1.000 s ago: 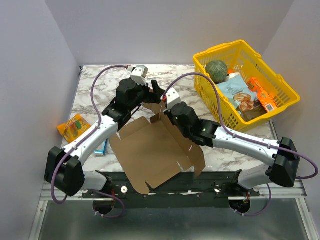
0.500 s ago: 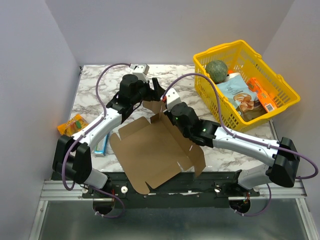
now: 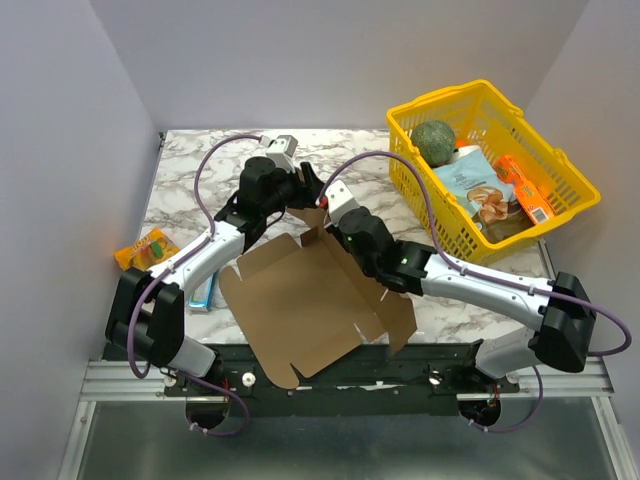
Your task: Fold the paper box
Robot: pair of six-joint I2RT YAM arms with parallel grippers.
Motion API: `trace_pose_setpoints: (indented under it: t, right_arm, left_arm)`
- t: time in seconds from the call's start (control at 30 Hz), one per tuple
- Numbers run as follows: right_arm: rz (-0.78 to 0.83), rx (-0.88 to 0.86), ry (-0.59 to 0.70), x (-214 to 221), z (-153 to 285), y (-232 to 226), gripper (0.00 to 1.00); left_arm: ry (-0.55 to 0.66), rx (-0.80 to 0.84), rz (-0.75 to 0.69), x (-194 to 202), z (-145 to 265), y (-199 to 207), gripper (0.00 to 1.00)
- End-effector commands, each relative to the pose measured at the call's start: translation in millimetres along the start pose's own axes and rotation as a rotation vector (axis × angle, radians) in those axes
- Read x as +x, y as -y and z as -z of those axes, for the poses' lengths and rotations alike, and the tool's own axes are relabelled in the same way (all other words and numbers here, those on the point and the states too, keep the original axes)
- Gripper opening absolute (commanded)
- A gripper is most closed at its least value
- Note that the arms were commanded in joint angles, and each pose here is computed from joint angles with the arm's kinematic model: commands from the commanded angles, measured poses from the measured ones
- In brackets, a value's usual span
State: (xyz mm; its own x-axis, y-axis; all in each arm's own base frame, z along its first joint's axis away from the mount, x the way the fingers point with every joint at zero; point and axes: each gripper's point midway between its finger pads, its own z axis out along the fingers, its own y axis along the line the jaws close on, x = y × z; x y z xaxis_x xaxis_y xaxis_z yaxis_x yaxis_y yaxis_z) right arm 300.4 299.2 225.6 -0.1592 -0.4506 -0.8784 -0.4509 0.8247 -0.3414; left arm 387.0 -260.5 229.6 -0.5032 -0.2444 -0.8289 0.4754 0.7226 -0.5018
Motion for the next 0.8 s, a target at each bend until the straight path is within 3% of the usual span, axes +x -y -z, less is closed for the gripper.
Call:
trace_pose_setpoints:
  t: [0.0, 0.3, 0.57, 0.77]
  right_arm:
    - [0.123, -0.071, -0.159, 57.2, -1.8, -26.8, 0.01]
    - [0.146, -0.06, -0.166, 59.5, -2.7, -29.3, 0.01]
    - [0.136, -0.043, -0.163, 57.3, -2.5, -27.2, 0.02]
    - [0.079, -0.053, -0.142, 47.7, 2.6, -27.3, 0.27]
  left_arm:
    - [-0.053, 0.028, 0.022, 21.3, 5.2, 1.6, 0.71]
    - [-0.074, 0.058, 0.049, 31.1, 4.7, 4.3, 0.6]
    - [-0.1, 0.09, 0.057, 48.3, 10.2, 4.6, 0.45]
    - [-0.102, 0.091, 0.045, 56.3, 14.0, 1.4, 0.39]
